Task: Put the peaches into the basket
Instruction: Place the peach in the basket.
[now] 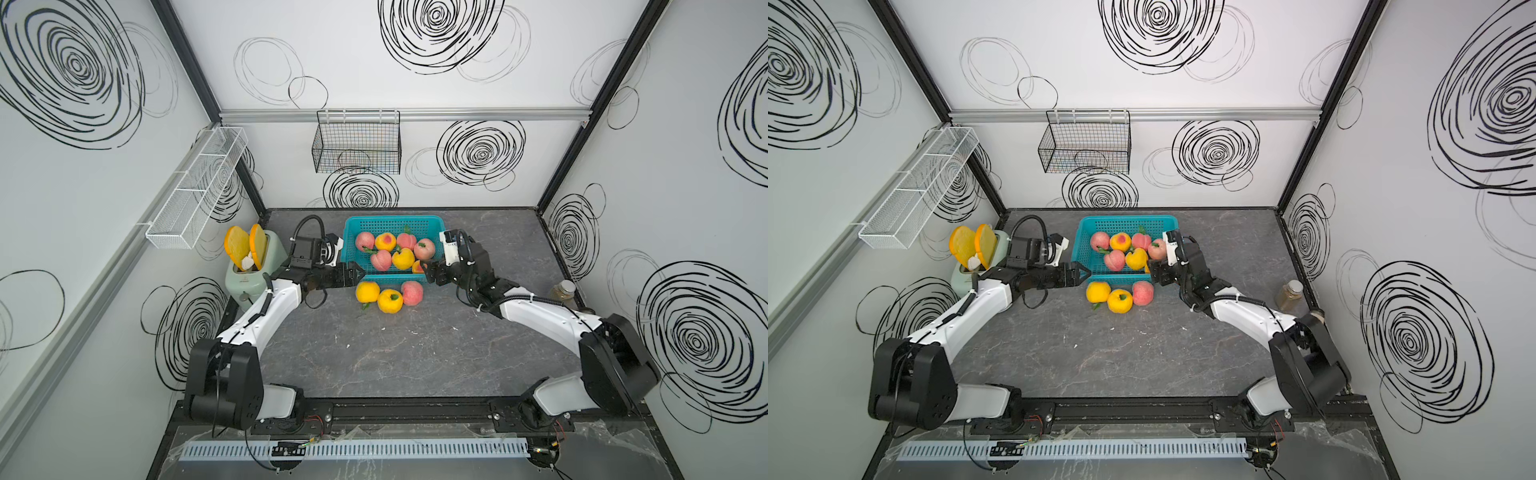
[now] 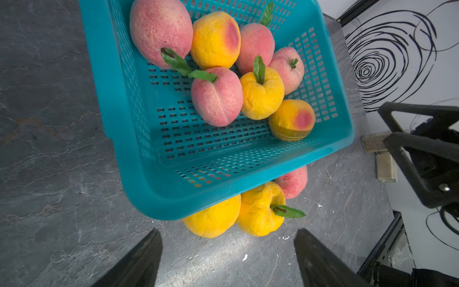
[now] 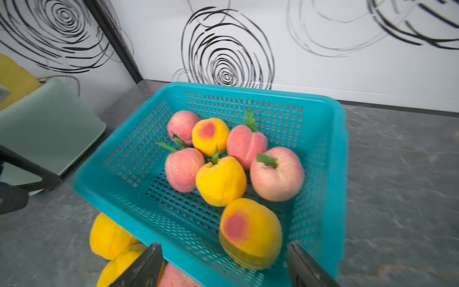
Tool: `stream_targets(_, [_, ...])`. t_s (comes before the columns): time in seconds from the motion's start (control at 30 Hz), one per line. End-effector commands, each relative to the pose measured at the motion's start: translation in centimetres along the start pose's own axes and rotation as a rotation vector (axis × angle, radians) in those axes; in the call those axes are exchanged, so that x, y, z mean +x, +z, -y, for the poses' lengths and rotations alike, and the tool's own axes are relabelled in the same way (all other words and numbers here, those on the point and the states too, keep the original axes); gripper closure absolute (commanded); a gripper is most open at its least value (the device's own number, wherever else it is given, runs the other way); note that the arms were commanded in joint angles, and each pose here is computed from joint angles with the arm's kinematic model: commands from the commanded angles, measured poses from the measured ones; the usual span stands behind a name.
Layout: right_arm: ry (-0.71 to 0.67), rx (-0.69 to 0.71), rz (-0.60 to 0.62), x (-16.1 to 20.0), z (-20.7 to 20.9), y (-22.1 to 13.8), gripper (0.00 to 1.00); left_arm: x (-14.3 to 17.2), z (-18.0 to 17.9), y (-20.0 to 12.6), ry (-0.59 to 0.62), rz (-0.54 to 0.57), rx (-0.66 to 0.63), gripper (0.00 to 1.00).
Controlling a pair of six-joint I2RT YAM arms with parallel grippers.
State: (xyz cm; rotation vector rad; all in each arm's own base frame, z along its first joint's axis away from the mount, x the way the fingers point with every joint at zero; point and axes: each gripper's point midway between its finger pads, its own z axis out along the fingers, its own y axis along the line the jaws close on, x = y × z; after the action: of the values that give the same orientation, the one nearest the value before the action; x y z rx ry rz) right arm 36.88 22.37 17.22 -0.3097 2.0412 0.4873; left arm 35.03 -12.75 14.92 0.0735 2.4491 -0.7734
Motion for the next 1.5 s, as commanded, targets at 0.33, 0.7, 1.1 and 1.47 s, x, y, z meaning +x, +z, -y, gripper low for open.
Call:
stream_targets(0.33, [0.204, 0.173, 0.114, 4.0, 8.7, -4.7, 0.16, 1.8, -0.6, 2.2, 0.035, -0.086, -0.088, 0.13])
stream_targets(0.7, [0.214, 0.185, 0.12, 5.4, 9.2, -4.8, 0.15, 4.2, 0.8, 5.5, 0.061, -0.163, -0.144, 0.12])
stream_targets(1.1, [0.226, 0.16, 0.128, 5.3, 8.9, -4.8, 0.15, 4.3, -0.7, 7.1, 0.057, -0.118, -0.275, 0.11])
stream_targets(1.47, [0.23, 0.152, 0.119, 5.5, 8.8, -4.6, 0.15, 4.5, -0.7, 8.4, 0.046, -0.119, -0.26, 0.11])
